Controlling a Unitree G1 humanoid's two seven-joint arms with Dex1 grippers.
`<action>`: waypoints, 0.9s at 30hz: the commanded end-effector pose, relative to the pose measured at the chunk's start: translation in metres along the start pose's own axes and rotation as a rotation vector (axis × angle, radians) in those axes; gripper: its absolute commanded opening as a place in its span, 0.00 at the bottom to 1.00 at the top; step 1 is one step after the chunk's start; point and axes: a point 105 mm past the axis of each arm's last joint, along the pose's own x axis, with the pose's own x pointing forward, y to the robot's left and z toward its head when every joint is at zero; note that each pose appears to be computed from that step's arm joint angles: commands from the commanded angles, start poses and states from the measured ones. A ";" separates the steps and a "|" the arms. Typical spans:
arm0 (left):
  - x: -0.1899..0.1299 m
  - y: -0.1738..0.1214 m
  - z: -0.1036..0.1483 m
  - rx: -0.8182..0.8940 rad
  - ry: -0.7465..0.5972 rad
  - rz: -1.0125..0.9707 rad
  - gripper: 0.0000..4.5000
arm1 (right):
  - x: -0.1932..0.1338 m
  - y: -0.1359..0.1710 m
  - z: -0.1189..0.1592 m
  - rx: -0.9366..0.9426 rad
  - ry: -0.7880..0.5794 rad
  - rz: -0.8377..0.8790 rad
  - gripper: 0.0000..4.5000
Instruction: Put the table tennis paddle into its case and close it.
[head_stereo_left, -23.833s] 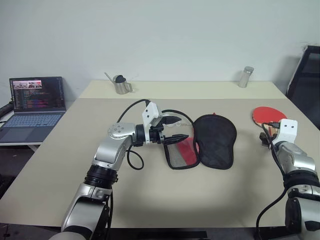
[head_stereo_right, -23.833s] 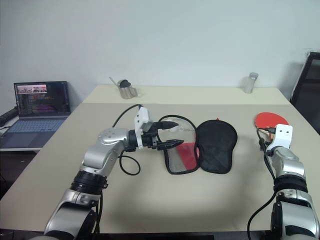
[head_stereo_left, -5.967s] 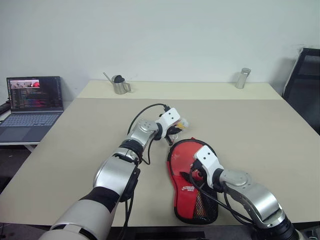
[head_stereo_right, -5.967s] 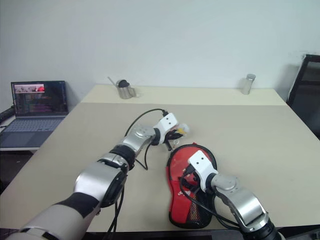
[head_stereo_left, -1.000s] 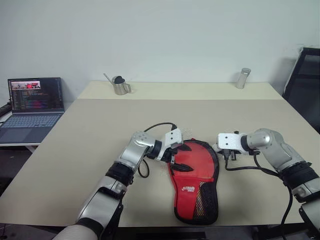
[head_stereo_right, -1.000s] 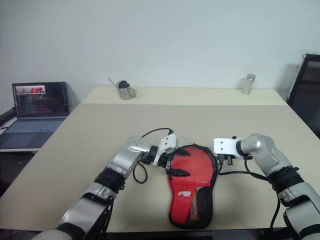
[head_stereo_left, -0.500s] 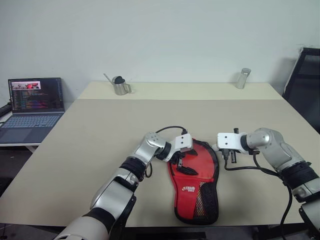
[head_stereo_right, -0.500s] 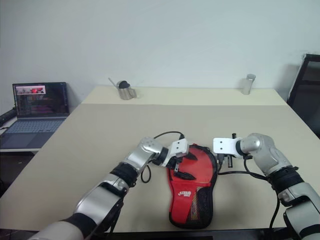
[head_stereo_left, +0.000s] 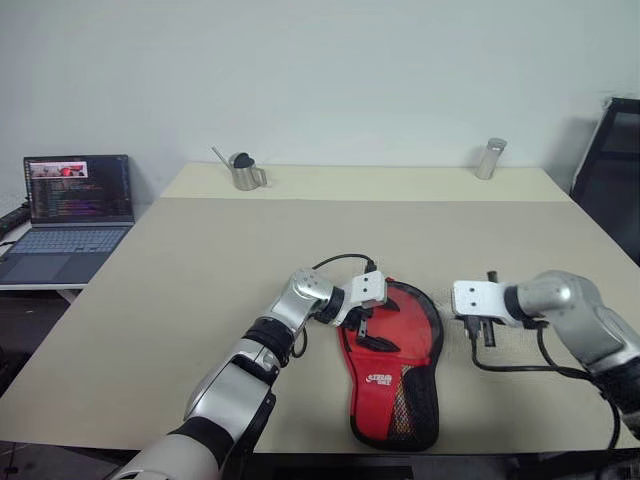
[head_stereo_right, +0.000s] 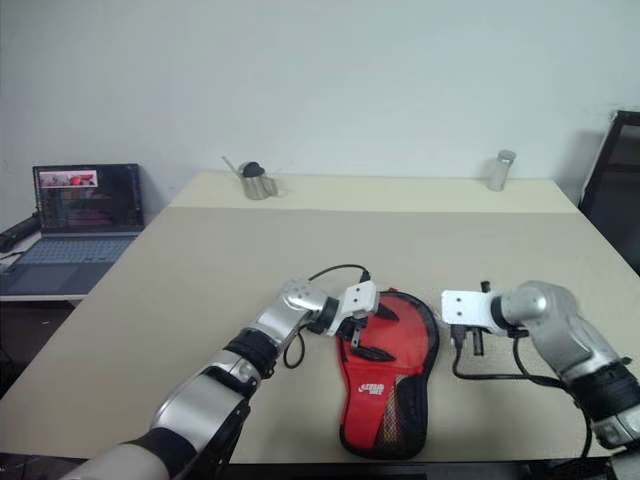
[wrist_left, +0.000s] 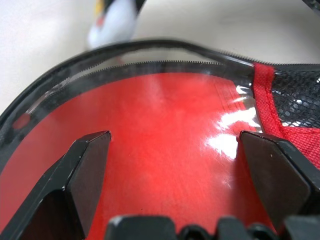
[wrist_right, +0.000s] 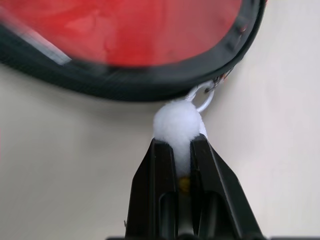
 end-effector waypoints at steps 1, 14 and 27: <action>0.009 -0.019 -0.030 -0.079 0.088 -0.074 1.00 | -0.025 0.013 0.007 -0.007 -0.005 0.017 0.00; 0.015 -0.020 -0.028 -0.087 0.092 -0.087 1.00 | -0.052 0.093 0.037 0.092 -0.037 0.139 0.00; 0.031 -0.017 -0.012 -0.062 0.068 -0.102 1.00 | -0.071 0.150 0.056 0.204 -0.060 0.264 0.00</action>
